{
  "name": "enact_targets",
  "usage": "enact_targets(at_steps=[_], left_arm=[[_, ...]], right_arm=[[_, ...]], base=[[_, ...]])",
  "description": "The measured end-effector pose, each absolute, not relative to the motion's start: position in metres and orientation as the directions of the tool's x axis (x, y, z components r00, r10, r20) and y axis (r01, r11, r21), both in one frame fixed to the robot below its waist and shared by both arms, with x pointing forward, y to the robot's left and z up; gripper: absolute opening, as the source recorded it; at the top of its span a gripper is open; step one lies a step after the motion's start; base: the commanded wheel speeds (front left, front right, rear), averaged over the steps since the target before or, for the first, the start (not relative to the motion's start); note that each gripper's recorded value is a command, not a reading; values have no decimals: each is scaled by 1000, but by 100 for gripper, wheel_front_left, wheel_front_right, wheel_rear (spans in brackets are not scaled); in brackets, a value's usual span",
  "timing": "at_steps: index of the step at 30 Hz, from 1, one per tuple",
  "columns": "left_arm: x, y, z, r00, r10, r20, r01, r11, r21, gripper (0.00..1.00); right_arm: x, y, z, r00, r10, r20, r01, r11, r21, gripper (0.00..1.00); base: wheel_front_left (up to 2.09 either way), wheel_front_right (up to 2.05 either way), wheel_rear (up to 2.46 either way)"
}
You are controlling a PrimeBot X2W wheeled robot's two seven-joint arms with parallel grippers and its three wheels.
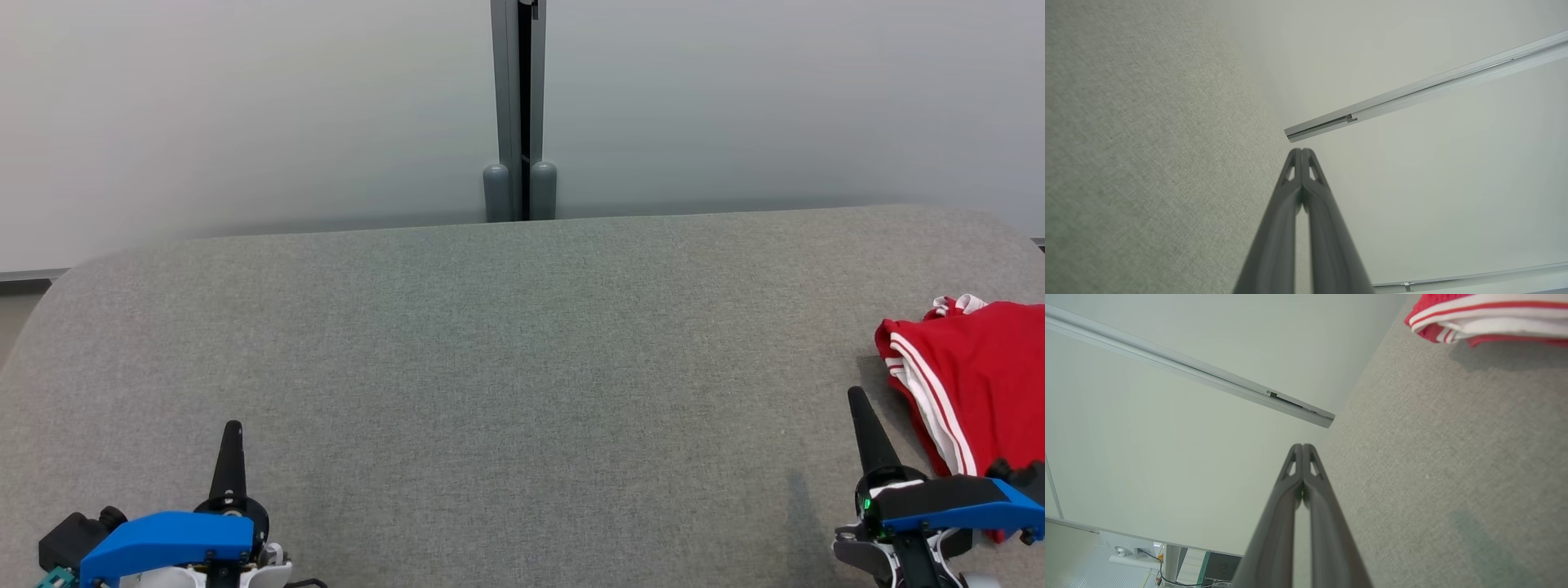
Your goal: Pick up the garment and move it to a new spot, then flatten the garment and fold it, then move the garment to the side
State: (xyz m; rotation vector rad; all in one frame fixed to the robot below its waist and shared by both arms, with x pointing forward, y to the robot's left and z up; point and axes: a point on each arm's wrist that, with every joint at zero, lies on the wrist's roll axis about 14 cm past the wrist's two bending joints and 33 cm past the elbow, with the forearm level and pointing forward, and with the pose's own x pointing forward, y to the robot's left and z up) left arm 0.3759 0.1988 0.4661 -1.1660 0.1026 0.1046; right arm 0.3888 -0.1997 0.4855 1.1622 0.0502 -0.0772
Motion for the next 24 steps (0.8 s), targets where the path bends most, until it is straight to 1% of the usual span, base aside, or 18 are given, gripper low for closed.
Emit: enact_targets(at_steps=[24], left_arm=[[382,199,484,997,14,-80,-81,191,-978,0]], right_arm=[[389,-199,495,999,-16,-48,50,191,980,0]], base=[[0,0,0]])
